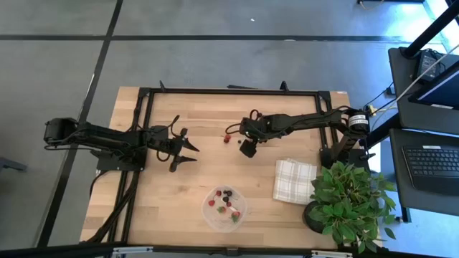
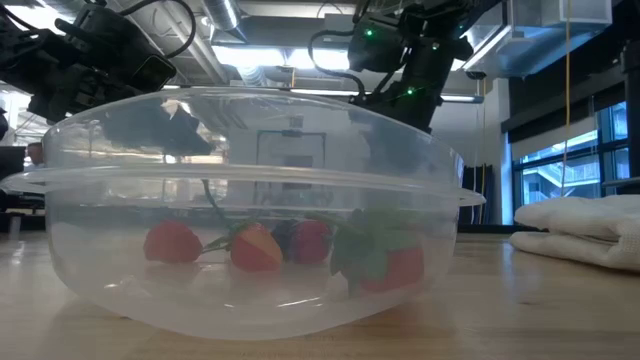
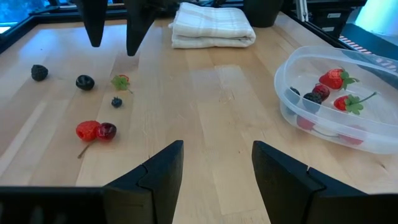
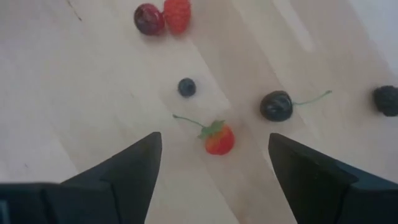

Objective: Pick and placing Produce into tupperware
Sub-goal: Put the red strawberry in the bottom transparent bin

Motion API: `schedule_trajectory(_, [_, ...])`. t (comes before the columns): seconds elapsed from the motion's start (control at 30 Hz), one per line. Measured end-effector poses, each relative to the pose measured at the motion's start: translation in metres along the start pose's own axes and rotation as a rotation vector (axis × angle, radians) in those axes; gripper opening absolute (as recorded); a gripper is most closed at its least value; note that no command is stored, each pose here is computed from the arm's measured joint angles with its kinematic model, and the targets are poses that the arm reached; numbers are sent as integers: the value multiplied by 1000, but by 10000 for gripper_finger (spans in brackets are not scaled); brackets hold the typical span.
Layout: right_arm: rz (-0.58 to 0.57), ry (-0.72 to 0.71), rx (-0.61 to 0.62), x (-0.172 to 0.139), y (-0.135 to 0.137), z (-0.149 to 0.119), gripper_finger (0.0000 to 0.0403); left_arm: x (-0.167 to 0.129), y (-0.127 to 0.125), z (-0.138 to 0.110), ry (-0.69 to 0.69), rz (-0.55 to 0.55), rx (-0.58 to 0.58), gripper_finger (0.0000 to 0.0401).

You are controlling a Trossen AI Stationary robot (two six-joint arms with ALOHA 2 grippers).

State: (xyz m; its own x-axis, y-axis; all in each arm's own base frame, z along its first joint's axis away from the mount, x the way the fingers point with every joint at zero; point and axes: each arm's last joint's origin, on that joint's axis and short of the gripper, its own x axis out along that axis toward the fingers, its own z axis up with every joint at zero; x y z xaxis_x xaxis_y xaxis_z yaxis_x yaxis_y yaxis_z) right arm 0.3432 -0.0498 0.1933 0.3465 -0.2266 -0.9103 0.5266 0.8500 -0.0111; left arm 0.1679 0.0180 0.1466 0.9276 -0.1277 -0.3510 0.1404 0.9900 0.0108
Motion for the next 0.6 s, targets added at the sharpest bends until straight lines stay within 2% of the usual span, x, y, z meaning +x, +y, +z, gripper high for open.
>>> schedule_trajectory(0.6, [-22, 117, -72, 47, 6, -10, 297, 0, 0, -1, 7, -1, -2, 185])
